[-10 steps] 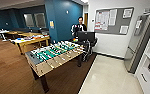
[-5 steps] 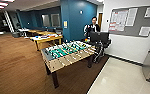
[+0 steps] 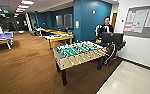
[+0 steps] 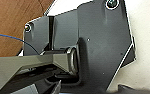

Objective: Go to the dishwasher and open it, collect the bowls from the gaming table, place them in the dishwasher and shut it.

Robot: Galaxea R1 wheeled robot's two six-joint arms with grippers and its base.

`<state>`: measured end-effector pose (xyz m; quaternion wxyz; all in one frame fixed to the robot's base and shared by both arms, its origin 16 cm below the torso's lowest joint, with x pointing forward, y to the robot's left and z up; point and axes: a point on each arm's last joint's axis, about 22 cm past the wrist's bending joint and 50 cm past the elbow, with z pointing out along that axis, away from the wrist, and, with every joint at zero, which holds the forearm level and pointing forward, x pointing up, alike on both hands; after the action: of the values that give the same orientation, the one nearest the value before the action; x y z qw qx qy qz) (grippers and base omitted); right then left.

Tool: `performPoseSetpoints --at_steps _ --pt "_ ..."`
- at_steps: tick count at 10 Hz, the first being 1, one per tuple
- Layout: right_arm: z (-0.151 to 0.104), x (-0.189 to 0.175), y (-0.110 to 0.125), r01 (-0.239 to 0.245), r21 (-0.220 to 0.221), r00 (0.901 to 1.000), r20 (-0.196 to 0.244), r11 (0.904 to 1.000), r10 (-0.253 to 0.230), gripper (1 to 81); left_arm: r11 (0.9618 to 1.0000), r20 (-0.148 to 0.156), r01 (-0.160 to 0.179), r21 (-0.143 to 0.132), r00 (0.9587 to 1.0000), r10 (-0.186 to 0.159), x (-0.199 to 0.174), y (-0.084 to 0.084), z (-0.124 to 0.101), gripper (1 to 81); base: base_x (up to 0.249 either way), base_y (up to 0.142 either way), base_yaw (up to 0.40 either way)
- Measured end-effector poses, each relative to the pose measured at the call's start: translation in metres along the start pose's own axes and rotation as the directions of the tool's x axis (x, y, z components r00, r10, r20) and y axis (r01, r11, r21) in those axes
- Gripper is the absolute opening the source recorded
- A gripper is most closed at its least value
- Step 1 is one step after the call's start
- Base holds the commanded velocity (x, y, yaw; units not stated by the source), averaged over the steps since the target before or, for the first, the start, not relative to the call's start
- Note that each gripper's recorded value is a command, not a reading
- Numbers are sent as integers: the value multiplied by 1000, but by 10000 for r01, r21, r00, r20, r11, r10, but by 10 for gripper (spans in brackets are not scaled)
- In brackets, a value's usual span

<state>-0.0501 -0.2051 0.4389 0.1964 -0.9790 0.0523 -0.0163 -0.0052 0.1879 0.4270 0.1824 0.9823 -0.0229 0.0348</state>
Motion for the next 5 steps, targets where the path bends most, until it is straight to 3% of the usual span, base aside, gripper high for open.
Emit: performPoseSetpoints --at_steps 5 --pt "4 2 -8 65 83 10000 -53 9999 -65 811 10000 75 2 36 10000 -2 -4 -2 -1 811 0 0 365"
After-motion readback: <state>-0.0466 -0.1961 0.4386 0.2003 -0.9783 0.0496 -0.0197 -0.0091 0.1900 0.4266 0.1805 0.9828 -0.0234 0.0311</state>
